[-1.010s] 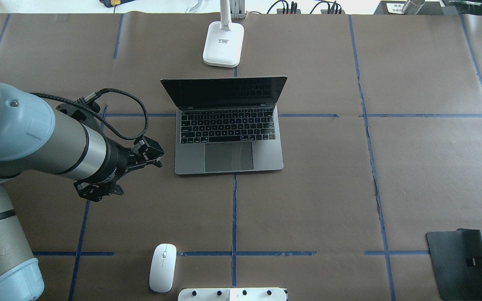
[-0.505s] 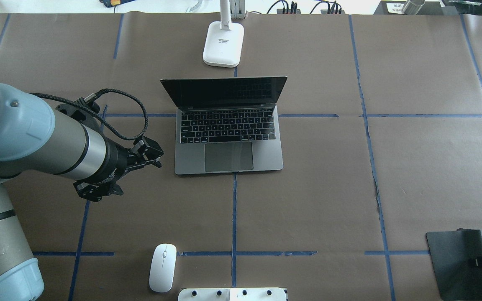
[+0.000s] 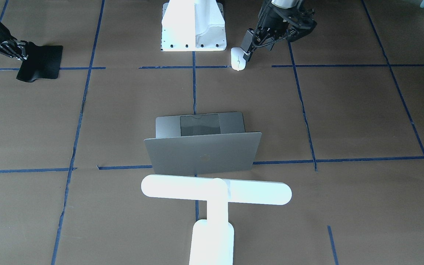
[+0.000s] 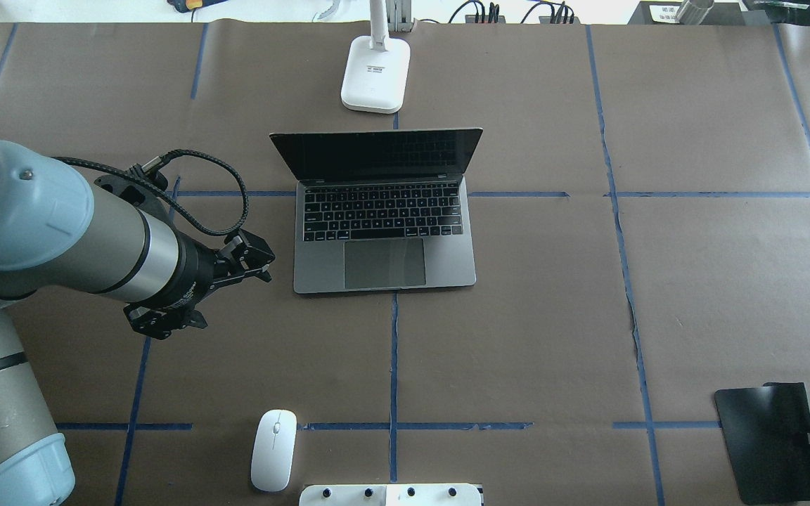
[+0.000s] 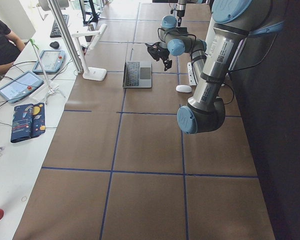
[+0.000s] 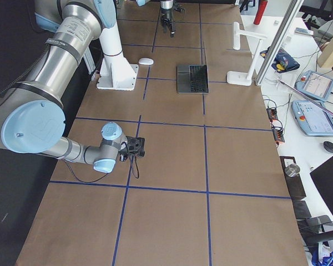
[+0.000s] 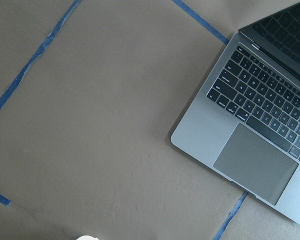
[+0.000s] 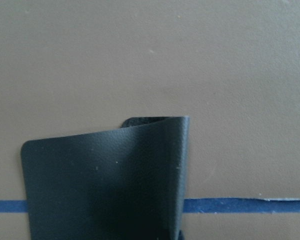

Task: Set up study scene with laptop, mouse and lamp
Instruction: 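Grasp the dark grey mouse pad with the right gripper, then drag the mouse pad with the right gripper beside the laptop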

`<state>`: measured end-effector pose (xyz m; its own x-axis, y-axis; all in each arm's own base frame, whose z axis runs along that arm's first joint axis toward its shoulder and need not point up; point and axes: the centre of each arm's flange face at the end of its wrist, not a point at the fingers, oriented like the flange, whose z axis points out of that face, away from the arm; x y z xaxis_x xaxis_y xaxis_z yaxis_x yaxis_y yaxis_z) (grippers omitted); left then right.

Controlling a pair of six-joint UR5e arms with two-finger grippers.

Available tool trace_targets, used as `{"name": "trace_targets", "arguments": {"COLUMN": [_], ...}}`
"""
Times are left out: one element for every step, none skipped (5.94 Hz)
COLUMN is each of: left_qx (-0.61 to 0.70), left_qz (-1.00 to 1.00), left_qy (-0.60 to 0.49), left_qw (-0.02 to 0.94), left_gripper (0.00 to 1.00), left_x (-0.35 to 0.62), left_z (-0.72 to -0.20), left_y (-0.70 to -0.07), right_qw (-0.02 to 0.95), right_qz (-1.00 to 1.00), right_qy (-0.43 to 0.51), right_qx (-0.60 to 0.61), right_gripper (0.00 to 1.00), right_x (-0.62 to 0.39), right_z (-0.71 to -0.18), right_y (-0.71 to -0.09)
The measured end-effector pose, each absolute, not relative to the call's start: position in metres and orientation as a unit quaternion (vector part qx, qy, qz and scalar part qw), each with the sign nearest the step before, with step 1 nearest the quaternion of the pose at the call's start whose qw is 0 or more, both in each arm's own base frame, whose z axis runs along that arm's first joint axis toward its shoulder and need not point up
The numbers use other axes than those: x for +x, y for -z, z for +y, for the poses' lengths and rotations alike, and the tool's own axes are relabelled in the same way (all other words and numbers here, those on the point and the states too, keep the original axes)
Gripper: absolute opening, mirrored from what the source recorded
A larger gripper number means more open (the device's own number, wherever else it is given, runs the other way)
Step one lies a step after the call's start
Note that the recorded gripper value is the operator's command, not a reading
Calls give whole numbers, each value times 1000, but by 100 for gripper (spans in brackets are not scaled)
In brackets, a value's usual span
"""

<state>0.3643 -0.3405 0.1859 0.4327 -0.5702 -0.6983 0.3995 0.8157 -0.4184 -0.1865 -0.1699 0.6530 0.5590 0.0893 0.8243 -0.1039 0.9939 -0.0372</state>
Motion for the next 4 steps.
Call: {"name": "trace_targets", "arguments": {"left_qx": [-95,-95,-96,-97], "left_qz": [448,447,444,441], "left_qy": [288,289,289,291], "left_qw": [841,841,842,843], "left_gripper": [100,100,100,100], "left_x": [364,365,365,365], "left_z": [-341,-341,-341,-341], "left_y": [-186,-187,-189,-193], "right_qw": [877,869,854,842], "right_qz": [-476,-492,-515,-533], "right_qy": [-55,-58,-65,-75], "right_qx": [11,16,27,44], "right_gripper": [0,0,0,0], "right_x": [-188,-193,-206,-225], "right_z": [-171,-176,-186,-204], "right_y": [-641,-625,-607,-591]}}
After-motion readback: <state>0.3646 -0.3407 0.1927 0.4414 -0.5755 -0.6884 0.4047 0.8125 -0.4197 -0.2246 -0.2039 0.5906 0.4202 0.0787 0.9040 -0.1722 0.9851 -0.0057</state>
